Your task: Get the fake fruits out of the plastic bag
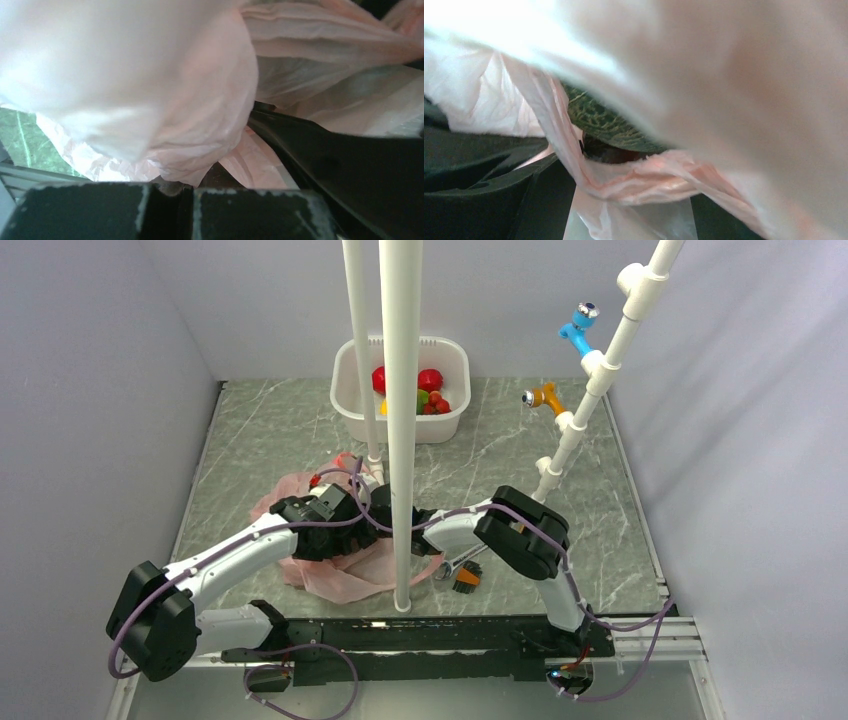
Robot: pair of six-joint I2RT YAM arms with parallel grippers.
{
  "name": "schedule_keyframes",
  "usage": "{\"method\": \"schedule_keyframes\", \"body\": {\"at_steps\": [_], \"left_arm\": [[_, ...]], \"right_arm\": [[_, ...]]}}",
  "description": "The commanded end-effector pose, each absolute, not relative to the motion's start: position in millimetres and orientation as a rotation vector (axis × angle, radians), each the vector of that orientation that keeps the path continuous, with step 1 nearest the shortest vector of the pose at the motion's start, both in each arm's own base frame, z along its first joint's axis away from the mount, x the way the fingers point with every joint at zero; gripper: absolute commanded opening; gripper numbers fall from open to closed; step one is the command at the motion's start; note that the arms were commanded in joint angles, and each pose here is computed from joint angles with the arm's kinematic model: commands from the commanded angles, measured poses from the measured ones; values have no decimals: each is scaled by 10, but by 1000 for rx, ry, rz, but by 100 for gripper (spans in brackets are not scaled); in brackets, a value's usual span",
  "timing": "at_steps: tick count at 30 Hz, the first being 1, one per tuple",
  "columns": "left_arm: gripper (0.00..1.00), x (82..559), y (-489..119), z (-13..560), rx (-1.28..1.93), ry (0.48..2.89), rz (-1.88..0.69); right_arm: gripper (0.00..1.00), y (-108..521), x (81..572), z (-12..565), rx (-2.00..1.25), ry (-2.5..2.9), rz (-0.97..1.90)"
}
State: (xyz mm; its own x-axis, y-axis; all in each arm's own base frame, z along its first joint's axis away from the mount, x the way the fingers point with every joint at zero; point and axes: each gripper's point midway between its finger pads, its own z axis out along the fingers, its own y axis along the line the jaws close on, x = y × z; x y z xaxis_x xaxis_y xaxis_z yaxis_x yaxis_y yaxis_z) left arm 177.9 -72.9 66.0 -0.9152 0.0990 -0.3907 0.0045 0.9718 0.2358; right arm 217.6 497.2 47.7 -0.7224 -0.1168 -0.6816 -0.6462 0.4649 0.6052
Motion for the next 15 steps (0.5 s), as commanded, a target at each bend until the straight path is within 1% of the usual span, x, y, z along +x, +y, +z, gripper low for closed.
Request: {"method": "schedule_keyframes", "body": {"at_steps": [1, 8, 13, 15], "left_arm": [[0, 1832, -918, 705, 105, 2672, 206], [0, 1831, -929, 724, 107, 2666, 196], [0, 1831, -914, 732, 105, 2666, 207], [0, 1838, -915, 740, 102, 2661, 206]], "right_arm": [[75, 5181, 2302, 633, -522, 2107, 1293], [75, 5172, 2404, 416, -365, 2160, 1267], [76, 5175, 2355, 214, -375, 2192, 1191], [76, 5169, 2291, 229, -398, 2173, 1213]]}}
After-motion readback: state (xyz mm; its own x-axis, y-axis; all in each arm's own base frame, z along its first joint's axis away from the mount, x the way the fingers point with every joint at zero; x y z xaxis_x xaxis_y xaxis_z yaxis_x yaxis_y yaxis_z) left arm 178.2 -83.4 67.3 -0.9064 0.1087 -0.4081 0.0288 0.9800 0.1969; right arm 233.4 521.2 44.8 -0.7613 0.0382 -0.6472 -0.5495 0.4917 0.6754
